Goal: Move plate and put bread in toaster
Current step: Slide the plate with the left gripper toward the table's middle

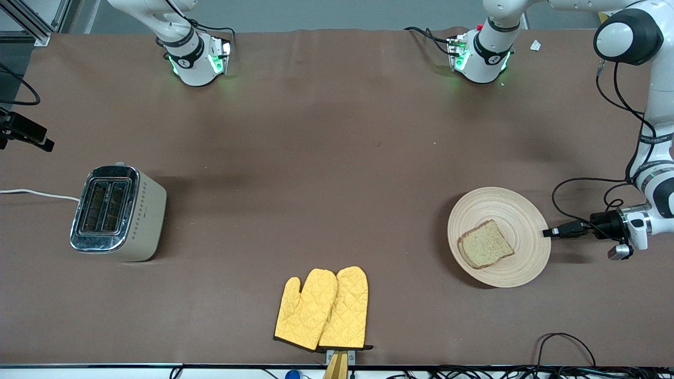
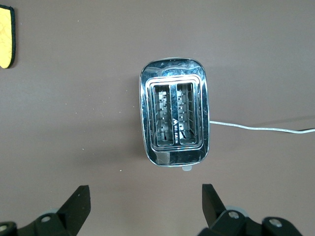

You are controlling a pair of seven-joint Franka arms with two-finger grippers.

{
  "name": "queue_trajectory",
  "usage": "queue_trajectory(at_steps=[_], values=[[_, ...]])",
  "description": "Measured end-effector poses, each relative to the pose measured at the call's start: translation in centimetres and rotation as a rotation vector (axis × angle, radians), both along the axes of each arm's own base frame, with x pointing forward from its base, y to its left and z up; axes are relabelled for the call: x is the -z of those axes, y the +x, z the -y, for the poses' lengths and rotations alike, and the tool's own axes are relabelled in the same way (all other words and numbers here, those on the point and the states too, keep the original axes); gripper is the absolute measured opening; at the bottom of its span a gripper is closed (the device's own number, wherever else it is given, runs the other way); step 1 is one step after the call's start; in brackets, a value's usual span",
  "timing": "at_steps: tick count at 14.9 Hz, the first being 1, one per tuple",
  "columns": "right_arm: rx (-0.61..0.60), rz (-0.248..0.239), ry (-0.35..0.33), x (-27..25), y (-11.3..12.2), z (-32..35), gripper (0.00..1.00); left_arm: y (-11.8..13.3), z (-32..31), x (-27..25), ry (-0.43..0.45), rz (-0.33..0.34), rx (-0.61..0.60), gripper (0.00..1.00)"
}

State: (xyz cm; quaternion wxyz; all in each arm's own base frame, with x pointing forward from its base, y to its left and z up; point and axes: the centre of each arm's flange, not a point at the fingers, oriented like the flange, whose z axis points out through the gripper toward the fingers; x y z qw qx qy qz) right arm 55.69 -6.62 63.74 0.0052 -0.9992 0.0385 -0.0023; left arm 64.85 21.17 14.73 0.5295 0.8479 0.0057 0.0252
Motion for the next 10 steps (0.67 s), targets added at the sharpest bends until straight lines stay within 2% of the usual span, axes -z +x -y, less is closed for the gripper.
queue_trajectory(at_steps=[5, 10], values=[[0.0, -0.001, 0.001, 0.0, 0.0, 0.0, 1.0, 2.7, 8.7, -2.0, -0.085, -0.026, 0.079, 0.09], [-0.006, 0.007, 0.001, -0.1, 0.1, -0.4, 1.0, 4.3, 17.3, -3.3, -0.086, -0.082, 0.169, 0.09]])
